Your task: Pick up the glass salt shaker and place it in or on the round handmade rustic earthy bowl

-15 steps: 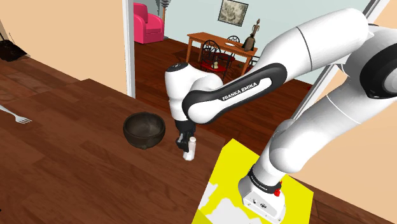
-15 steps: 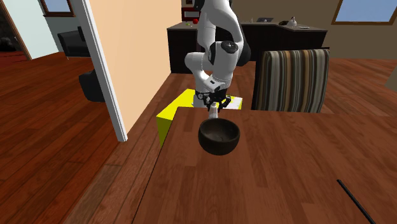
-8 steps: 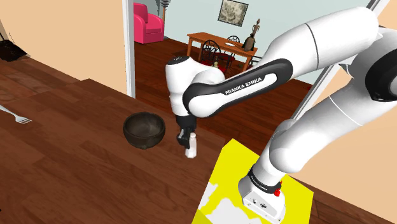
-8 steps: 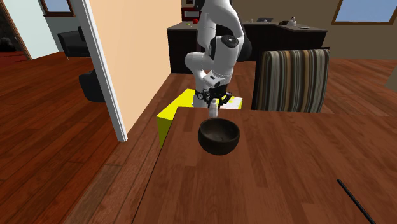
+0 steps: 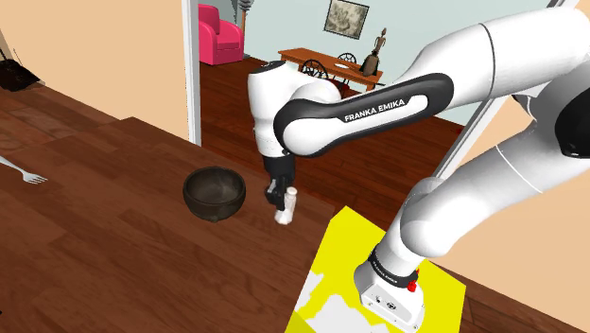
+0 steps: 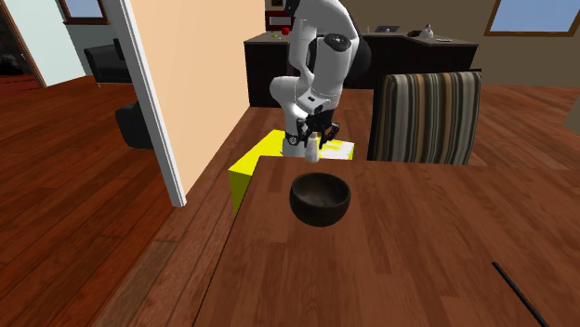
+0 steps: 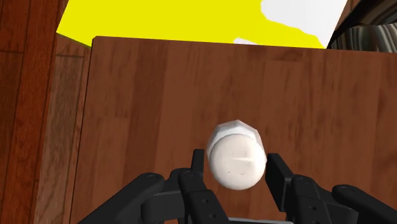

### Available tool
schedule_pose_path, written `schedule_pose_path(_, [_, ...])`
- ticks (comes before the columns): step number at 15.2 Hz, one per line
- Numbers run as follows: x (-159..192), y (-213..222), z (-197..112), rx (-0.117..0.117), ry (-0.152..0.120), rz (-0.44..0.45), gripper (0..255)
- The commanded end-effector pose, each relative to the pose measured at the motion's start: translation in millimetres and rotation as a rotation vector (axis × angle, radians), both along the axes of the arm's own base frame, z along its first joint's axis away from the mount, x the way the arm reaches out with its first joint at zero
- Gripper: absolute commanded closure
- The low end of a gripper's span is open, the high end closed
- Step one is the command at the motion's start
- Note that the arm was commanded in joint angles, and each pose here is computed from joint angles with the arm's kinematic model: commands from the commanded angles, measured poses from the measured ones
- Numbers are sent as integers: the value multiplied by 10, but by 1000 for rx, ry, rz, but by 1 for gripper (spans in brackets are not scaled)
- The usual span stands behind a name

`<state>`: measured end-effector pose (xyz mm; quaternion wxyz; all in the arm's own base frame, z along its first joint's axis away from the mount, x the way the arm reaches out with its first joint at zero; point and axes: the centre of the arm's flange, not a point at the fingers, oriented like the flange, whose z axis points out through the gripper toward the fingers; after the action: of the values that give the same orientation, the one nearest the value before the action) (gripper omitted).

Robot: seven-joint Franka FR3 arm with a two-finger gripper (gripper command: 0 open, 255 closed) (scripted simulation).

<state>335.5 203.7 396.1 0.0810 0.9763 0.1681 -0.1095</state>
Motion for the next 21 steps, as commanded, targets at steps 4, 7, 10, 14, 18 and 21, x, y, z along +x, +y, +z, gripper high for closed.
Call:
schedule_pose_path(4, [-2, -1, 277, 0, 0, 0, 255])
schedule_pose_path(7, [-2, -1, 435, 0, 0, 0, 255])
schedule_pose_path(10, [-2, -1, 594, 0, 0, 0, 255])
schedule_pose_path(14, [-2, -1, 805, 0, 0, 0, 255])
schedule_pose_path(18, [-2, -1, 1016, 0, 0, 0, 255])
schedule_pose_path(21, [118, 52, 1109, 0, 0, 0, 255])
